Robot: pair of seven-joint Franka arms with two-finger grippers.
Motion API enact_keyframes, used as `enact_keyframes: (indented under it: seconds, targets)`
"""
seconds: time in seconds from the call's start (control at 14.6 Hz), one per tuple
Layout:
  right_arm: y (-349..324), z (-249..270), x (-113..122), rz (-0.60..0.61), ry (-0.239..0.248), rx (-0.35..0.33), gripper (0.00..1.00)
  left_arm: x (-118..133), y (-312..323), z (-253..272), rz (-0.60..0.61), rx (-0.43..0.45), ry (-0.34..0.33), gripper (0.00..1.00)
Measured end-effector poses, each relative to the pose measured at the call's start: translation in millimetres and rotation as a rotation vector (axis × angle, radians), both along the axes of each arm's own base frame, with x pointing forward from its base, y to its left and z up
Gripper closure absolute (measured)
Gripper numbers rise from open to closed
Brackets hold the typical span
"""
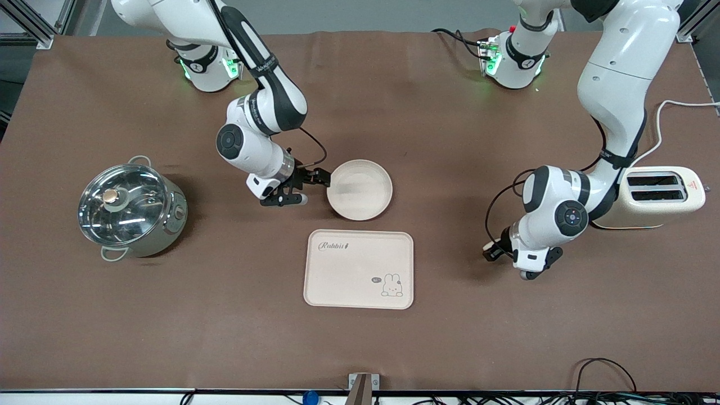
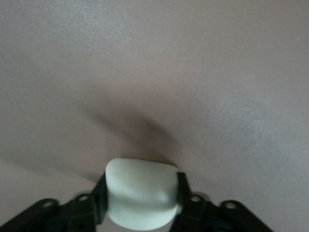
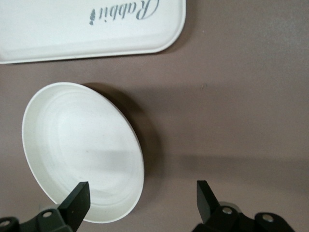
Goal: Place bun in plate and plate on tray
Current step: 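Carry the bun over the plate with the left gripper and release it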
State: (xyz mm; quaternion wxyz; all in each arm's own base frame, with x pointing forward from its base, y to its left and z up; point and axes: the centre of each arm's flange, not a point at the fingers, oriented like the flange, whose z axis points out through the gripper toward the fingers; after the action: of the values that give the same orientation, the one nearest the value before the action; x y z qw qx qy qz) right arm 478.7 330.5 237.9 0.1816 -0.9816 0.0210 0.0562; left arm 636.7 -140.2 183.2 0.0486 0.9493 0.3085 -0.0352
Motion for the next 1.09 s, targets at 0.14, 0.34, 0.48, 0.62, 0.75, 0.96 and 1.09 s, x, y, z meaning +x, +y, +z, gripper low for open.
enact_keyframes:
  seconds: [0.14,0.34,0.48,0.62,0.75,0.96,1.09]
  targets:
    - [2,-5,-3,0.001,0.001,-0.005,0.04,-1,-15,4,0.033,-0.007,0.0,0.67]
    - [14,-16,-10,0.002,-0.018,-0.009,0.06,-16,-83,16,0.086,-0.031,0.006,0.69]
    - [22,-25,-16,0.0,-0.014,-0.011,0.08,-36,-144,30,0.116,-0.055,0.012,0.68]
    - [27,-36,-21,0.006,-0.012,-0.021,0.09,-62,-202,41,0.138,-0.07,0.02,0.68]
    - [28,-42,-22,0.006,-0.018,-0.029,0.1,-90,-253,47,0.154,-0.073,0.029,0.68]
    - [31,-44,-23,0.008,-0.025,-0.031,0.27,-129,-309,52,0.167,-0.076,0.04,0.67]
    - [32,-45,-22,0.008,-0.026,-0.031,0.44,-151,-337,49,0.163,-0.075,0.052,0.65]
